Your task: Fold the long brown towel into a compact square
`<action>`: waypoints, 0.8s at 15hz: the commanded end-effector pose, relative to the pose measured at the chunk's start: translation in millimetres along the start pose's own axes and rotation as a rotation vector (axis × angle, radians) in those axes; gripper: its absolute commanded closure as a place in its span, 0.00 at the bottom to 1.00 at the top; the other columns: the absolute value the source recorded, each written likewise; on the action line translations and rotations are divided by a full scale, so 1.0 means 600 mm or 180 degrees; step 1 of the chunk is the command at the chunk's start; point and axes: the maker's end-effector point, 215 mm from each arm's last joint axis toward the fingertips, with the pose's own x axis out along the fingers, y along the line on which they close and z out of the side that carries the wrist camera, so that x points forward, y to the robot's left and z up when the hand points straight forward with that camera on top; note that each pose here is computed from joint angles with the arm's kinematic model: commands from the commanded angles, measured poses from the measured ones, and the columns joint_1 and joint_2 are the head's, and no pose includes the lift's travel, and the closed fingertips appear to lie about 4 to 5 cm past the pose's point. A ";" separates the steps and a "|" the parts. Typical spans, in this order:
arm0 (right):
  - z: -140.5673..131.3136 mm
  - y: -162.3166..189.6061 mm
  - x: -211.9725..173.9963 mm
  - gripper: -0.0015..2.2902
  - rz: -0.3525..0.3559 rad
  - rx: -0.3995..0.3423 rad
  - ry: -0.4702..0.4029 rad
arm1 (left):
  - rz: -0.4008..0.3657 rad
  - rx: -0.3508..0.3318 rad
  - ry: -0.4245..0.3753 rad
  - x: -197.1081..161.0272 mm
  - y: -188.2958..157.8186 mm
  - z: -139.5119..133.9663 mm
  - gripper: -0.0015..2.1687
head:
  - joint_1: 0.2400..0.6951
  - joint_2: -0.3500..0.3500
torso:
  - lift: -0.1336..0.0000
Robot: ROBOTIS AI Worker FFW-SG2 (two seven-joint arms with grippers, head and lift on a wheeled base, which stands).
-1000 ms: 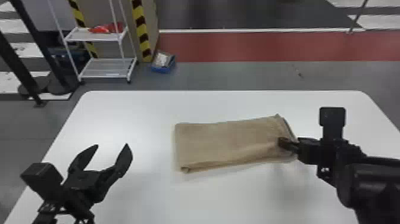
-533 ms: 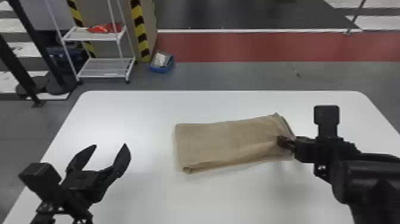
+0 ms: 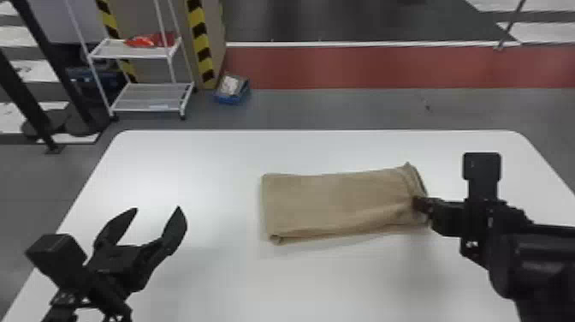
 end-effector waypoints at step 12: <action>0.112 0.299 -0.085 0.72 0.0632 -0.0672 -0.0314 | -0.0016 0.0022 -0.0079 -0.004 -0.001 0.015 0.03 | 1.00 0.67 | 0.13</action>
